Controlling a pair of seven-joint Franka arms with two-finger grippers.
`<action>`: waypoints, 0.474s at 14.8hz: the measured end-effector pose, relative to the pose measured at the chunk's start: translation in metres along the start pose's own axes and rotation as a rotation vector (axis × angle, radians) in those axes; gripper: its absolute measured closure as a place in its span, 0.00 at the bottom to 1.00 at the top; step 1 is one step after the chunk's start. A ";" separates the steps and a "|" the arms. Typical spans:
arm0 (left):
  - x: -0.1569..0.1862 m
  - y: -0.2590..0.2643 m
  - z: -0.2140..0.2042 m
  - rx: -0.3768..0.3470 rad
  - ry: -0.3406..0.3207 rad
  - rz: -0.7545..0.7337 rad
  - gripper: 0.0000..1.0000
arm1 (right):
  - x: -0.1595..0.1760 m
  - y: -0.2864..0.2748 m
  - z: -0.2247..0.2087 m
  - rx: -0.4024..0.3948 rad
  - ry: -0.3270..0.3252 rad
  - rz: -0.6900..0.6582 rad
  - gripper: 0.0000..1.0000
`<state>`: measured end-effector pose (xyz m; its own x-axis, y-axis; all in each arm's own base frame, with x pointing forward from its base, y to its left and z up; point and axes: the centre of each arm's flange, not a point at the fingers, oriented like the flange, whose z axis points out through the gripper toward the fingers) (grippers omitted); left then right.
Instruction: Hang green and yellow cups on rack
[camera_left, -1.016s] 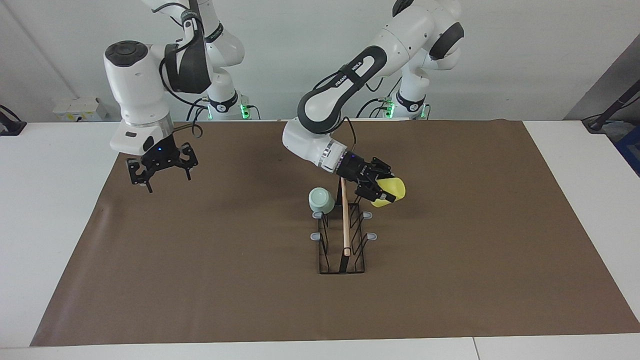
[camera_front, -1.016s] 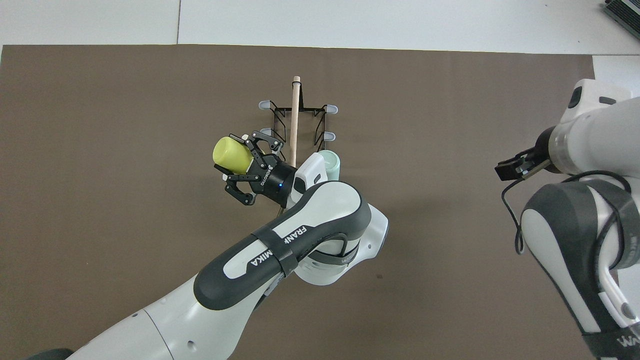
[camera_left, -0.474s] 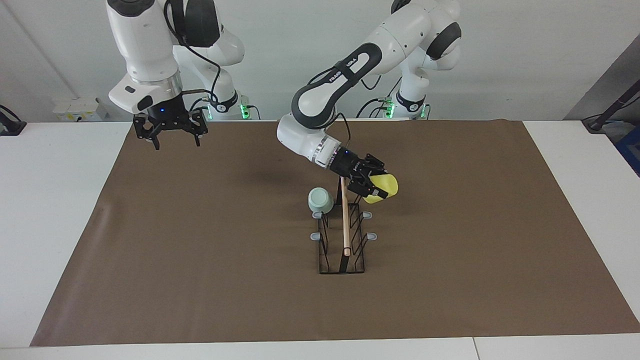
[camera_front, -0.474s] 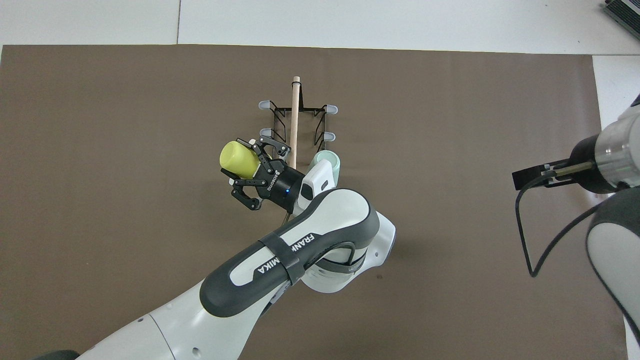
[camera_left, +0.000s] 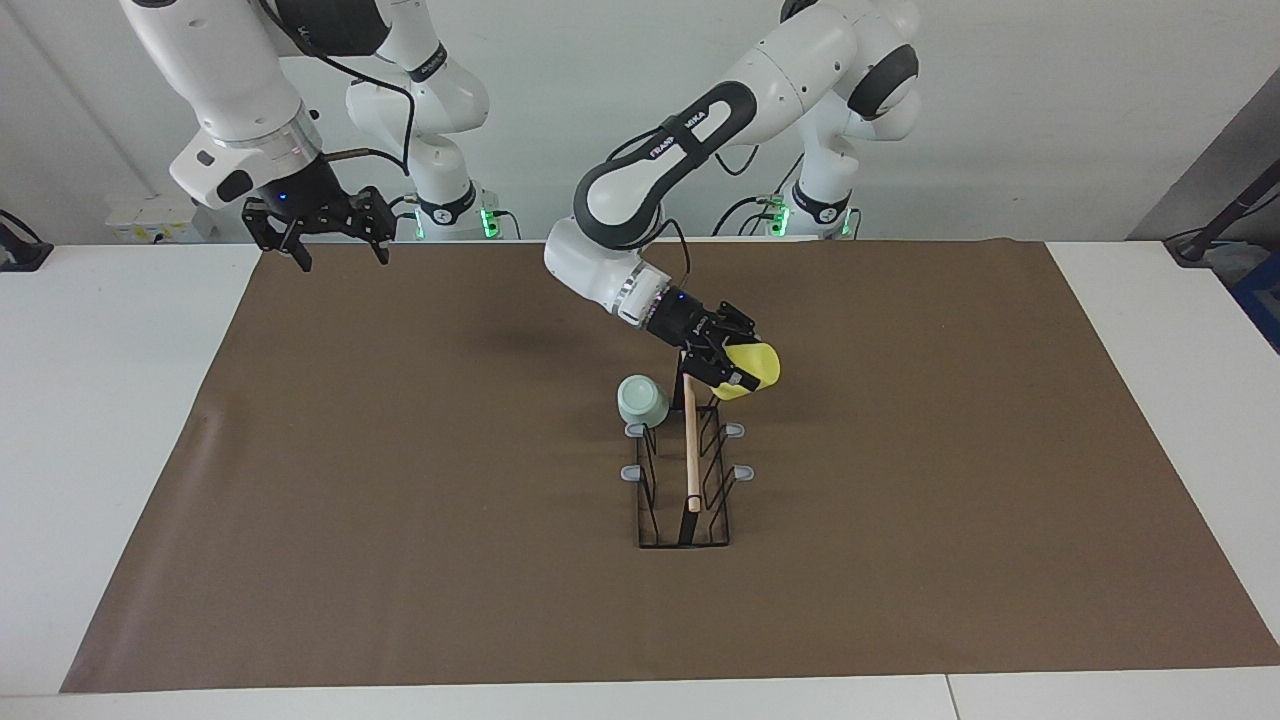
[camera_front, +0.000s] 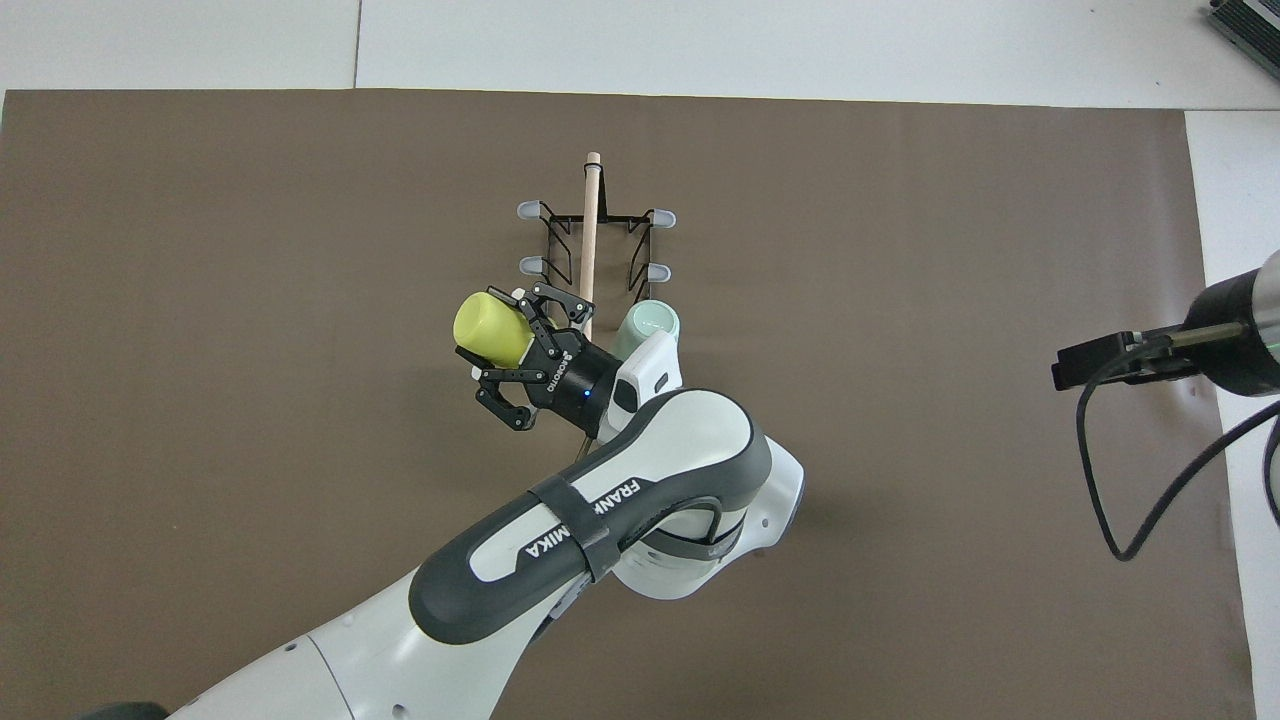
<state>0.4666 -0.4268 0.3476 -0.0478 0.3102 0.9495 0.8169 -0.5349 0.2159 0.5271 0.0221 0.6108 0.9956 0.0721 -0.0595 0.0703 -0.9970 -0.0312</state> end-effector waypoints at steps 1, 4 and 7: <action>0.000 -0.001 -0.002 0.000 -0.002 0.000 0.27 | 0.000 0.000 0.000 0.000 -0.001 -0.001 0.00; 0.002 -0.002 -0.006 0.003 0.004 -0.003 0.02 | 0.002 -0.003 -0.003 -0.001 0.008 -0.006 0.00; 0.007 -0.003 -0.022 -0.009 -0.009 -0.008 0.00 | 0.008 0.002 -0.011 -0.004 -0.002 0.004 0.00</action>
<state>0.4509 -0.4401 0.3585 -0.0491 0.3212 0.9457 0.8113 -0.5395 0.2253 0.5359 0.0200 0.6208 0.9958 0.0681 -0.0614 0.0666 -0.9974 -0.0269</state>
